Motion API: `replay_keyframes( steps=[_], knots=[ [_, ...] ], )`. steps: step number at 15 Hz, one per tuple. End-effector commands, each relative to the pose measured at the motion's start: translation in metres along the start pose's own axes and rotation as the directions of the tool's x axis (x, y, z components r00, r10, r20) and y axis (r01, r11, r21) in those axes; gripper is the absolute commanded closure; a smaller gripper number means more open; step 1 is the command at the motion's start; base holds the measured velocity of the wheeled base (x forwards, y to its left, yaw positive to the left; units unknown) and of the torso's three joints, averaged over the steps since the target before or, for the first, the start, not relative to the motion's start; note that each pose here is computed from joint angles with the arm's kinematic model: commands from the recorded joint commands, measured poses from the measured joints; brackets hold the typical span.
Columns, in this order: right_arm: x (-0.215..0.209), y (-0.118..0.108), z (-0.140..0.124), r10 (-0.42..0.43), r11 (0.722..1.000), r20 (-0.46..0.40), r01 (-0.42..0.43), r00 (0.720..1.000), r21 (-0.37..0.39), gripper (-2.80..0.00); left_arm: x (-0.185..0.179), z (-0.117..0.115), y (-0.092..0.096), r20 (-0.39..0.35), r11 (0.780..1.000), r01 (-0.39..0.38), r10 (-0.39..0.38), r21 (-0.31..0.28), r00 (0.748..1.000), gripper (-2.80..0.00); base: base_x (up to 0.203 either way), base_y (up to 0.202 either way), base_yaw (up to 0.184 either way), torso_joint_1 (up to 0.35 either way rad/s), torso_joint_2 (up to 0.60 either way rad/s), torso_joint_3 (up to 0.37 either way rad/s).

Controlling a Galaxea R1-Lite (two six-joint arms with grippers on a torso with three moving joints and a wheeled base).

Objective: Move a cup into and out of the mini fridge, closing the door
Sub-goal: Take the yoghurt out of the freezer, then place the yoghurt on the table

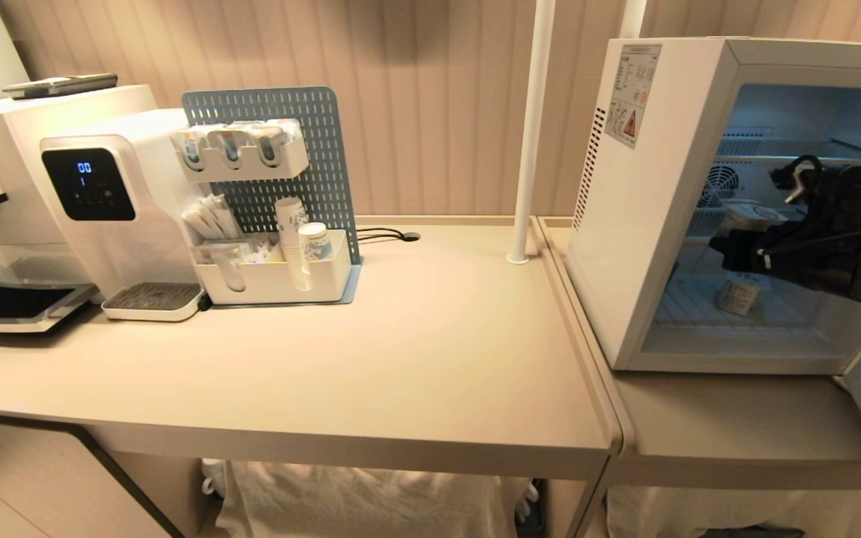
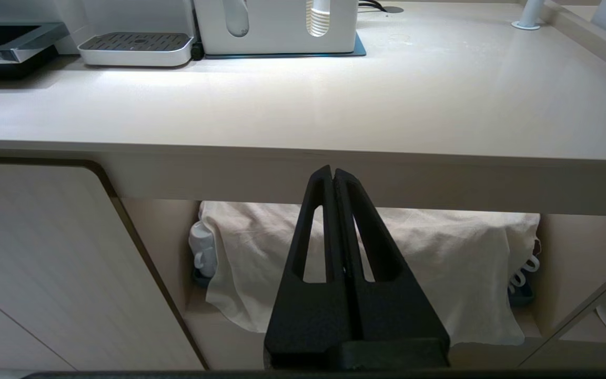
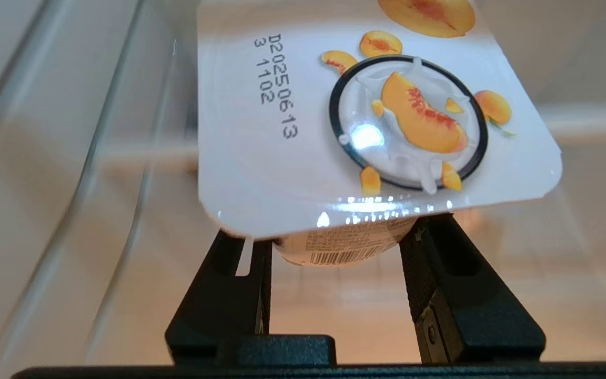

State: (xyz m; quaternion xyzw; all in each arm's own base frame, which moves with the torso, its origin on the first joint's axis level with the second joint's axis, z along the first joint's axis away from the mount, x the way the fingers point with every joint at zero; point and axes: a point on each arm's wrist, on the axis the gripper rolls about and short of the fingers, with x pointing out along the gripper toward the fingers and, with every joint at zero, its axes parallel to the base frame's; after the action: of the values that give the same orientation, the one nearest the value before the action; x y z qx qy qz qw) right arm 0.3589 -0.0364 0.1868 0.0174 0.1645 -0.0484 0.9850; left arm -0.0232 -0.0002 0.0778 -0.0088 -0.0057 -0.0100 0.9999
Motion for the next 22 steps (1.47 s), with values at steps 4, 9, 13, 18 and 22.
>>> replay_keyframes(
  steps=[4, 9, 13, 18, 22],
  knots=[
    [-0.075, 0.008, 0.016, 0.039, 0.999, 0.099, -0.037, 0.994, -0.013, 0.00, 0.000, 0.000, 0.000, 0.002, 1.000, 0.000, 0.000, -0.001, 1.000, 0.00, 0.000, 0.000, 0.000, 0.000, 0.00, 0.000],
    [-0.114, 0.009, 0.002, 0.067, 0.998, 0.098, -0.066, 0.993, -0.017, 0.00, 0.000, 0.000, 0.000, 0.002, 1.000, 0.000, 0.000, -0.001, 1.000, 0.00, 0.000, 0.000, 0.000, 0.000, 0.00, 0.000],
    [-0.164, 0.012, -0.008, 0.128, 0.992, 0.131, -0.125, 0.983, -0.030, 0.00, 0.000, 0.000, 0.000, 0.002, 1.000, 0.000, 0.000, -0.001, 1.000, 0.00, 0.000, 0.000, 0.000, 0.000, 0.00, 0.000],
    [-0.251, 0.011, -0.025, 0.156, 0.988, 0.175, -0.152, 0.972, -0.034, 0.00, 0.000, 0.000, 0.000, 0.002, 1.000, 0.000, 0.000, -0.001, 1.000, 0.00, 0.000, 0.000, 0.000, 0.000, 0.00, 0.000],
    [-0.317, 0.006, -0.057, 0.156, 0.988, 0.182, -0.157, 0.971, -0.006, 0.00, 0.000, 0.000, 0.000, 0.002, 1.000, 0.000, 0.000, 0.000, 1.000, 0.00, 0.000, 0.000, 0.000, 0.000, 0.00, 0.000]
  ],
)
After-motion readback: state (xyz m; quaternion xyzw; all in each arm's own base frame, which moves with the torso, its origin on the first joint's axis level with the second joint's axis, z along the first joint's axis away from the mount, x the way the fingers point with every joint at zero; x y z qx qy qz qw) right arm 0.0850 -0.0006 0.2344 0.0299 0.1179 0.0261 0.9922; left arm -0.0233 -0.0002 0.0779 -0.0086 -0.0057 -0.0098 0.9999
